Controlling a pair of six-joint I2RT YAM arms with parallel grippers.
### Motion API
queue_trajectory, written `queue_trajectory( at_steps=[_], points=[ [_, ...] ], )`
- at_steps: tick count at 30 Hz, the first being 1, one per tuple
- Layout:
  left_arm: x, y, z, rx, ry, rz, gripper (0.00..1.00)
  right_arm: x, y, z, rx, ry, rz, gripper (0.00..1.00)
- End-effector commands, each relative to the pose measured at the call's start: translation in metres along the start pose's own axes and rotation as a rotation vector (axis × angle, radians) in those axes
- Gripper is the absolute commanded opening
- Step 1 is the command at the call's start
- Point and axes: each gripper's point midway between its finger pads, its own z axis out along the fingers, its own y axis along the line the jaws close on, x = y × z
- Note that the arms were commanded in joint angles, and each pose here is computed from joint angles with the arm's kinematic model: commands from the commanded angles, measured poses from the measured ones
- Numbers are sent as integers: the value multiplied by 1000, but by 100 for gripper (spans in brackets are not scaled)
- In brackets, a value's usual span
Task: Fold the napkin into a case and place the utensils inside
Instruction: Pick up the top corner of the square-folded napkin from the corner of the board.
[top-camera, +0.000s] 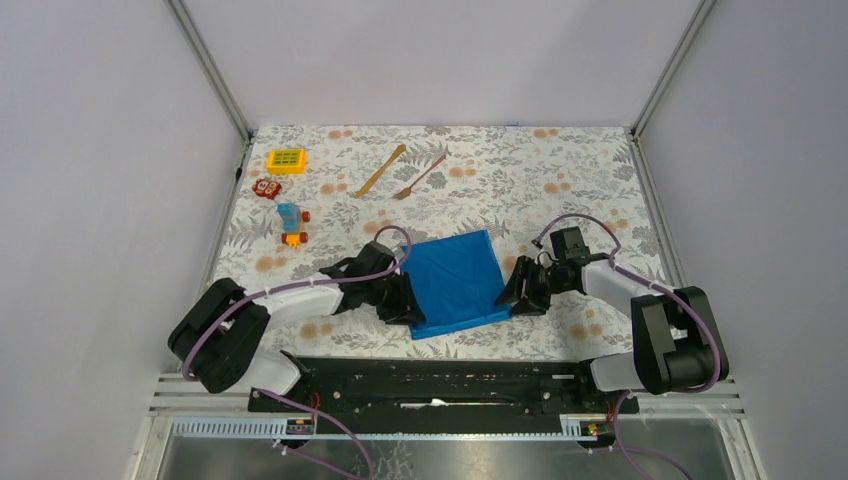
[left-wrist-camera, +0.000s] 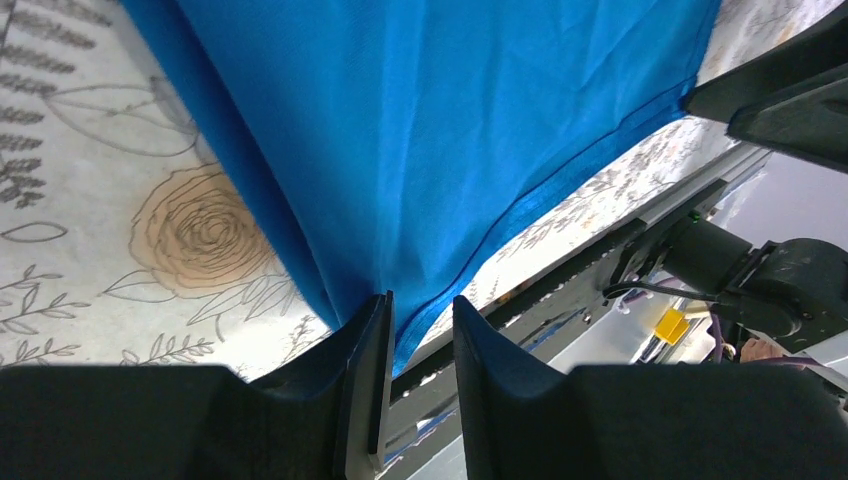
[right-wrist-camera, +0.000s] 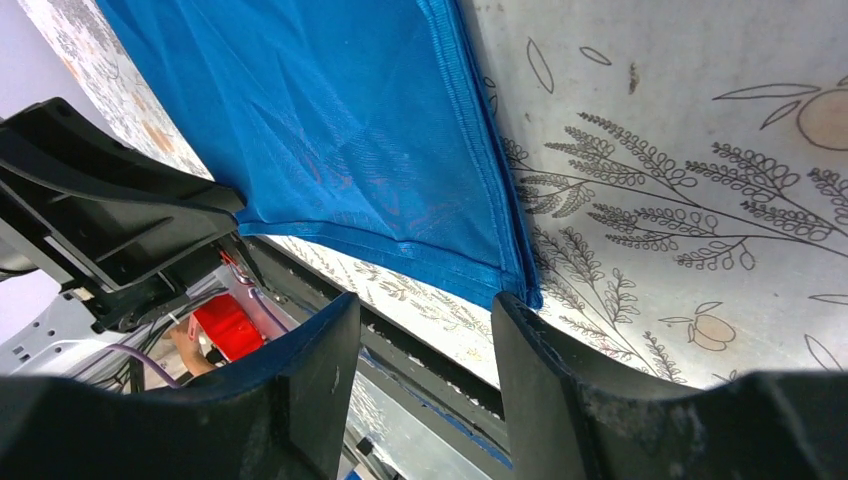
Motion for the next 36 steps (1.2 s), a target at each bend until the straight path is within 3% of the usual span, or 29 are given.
queue_trajectory(
  at_steps=[1,36],
  points=[
    [5,6,5,11,-3,-1,33,3,-5,4,-1,1,1,57],
    [19,27,12,-21,17,-18,31,7,-16,-2,60,-51,32,62]
  ],
)
